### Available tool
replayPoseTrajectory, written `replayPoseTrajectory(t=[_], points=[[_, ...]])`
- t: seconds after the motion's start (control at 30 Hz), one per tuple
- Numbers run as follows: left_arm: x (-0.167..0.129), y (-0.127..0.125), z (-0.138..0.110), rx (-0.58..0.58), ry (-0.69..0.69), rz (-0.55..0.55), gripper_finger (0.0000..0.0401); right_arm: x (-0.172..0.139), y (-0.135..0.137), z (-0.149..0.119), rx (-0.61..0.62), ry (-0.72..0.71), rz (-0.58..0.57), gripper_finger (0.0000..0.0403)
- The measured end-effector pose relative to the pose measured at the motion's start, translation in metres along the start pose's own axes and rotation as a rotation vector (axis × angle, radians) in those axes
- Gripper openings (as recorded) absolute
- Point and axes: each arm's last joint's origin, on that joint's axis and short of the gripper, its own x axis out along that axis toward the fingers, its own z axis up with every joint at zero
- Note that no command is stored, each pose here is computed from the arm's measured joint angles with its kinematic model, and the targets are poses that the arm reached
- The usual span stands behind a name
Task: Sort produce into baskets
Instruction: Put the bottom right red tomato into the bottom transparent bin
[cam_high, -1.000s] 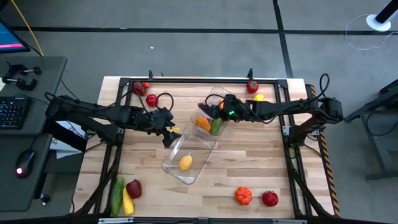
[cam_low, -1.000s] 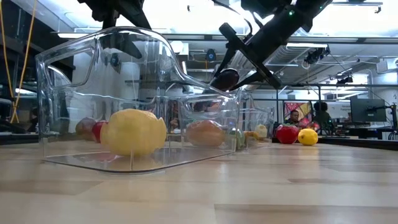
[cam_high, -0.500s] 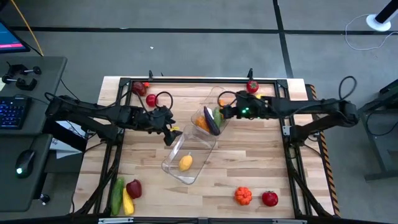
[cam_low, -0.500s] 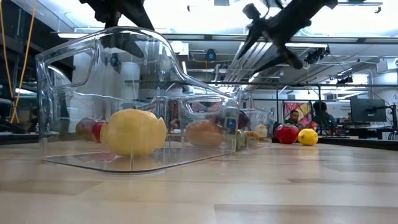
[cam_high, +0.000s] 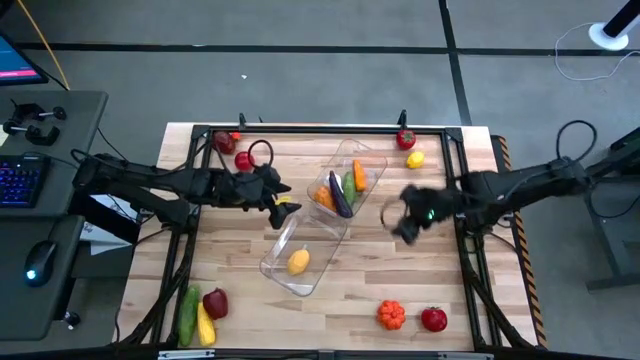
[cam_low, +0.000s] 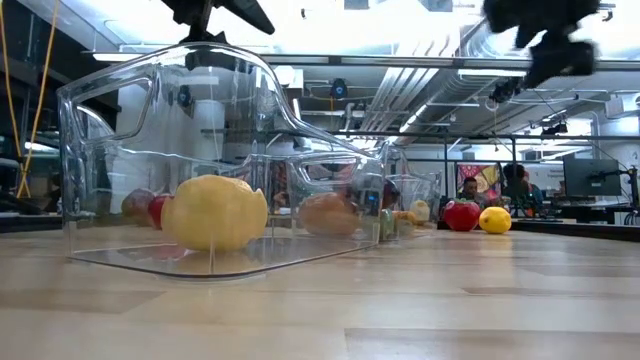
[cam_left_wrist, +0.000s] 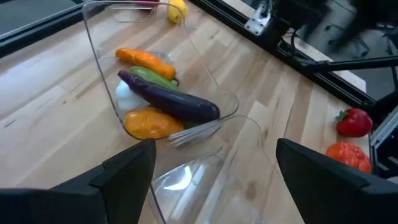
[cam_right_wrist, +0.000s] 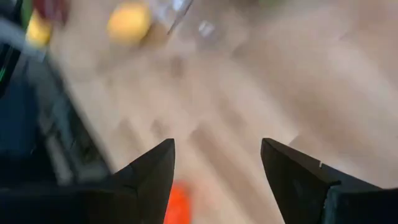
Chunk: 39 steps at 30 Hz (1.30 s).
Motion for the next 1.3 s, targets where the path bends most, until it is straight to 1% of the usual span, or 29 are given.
replayPoseTrajectory(t=[0.1, 0.2, 0.33, 0.47, 0.7, 0.8, 0.87, 0.93, 1.07, 1.17, 1.23, 1.3], points=[[0.001, 0.002, 0.001, -0.006, -0.003, 0.008, 0.0321, 0.006, 0.019, -0.024, -0.034, 0.071, 0.061, 0.0232], [0.001, 0.003, 0.002, -0.011, -0.004, 0.014, 0.0321, 0.013, 0.038, -0.044, -0.076, 0.065, 0.124, 0.0232], [0.001, 0.003, 0.002, -0.01, -0.004, 0.014, 0.0321, 0.019, 0.055, -0.06, -0.09, 0.063, 0.196, 0.0232], [0.001, 0.003, 0.002, -0.008, -0.004, 0.014, 0.0321, 0.028, 0.061, -0.067, -0.111, 0.073, 0.198, 0.0232], [0.001, 0.003, 0.002, -0.009, -0.004, 0.014, 0.0321, 0.042, 0.065, -0.065, -0.161, 0.035, 0.174, 0.0232], [0.001, 0.003, 0.002, -0.009, -0.004, 0.014, 0.0321, 0.048, 0.068, -0.067, -0.181, 0.068, 0.183, 0.0237], [0.001, 0.003, 0.002, -0.009, -0.004, 0.014, 0.0321, 0.052, 0.069, -0.068, -0.172, 0.097, 0.18, 0.025], [0.001, 0.003, 0.002, -0.009, -0.004, 0.014, 0.0321, 0.056, 0.07, -0.069, -0.164, 0.12, 0.184, 0.0273], [0.001, 0.003, 0.002, -0.009, -0.004, 0.013, 0.0321, 0.063, 0.072, -0.071, -0.17, 0.17, 0.191, 0.0341], [0.001, 0.003, 0.002, -0.009, 0.006, 0.0, 0.0321, 0.064, 0.073, -0.074, -0.177, 0.261, 0.217, 0.0388], [0.001, 0.003, 0.002, -0.009, 0.009, -0.004, 0.0321, 0.063, 0.073, -0.076, -0.151, 0.328, 0.232, 0.0394], [0.001, 0.003, 0.002, -0.009, 0.009, -0.004, 0.0321, 0.062, 0.074, -0.08, -0.117, 0.383, 0.238, 0.0385]])
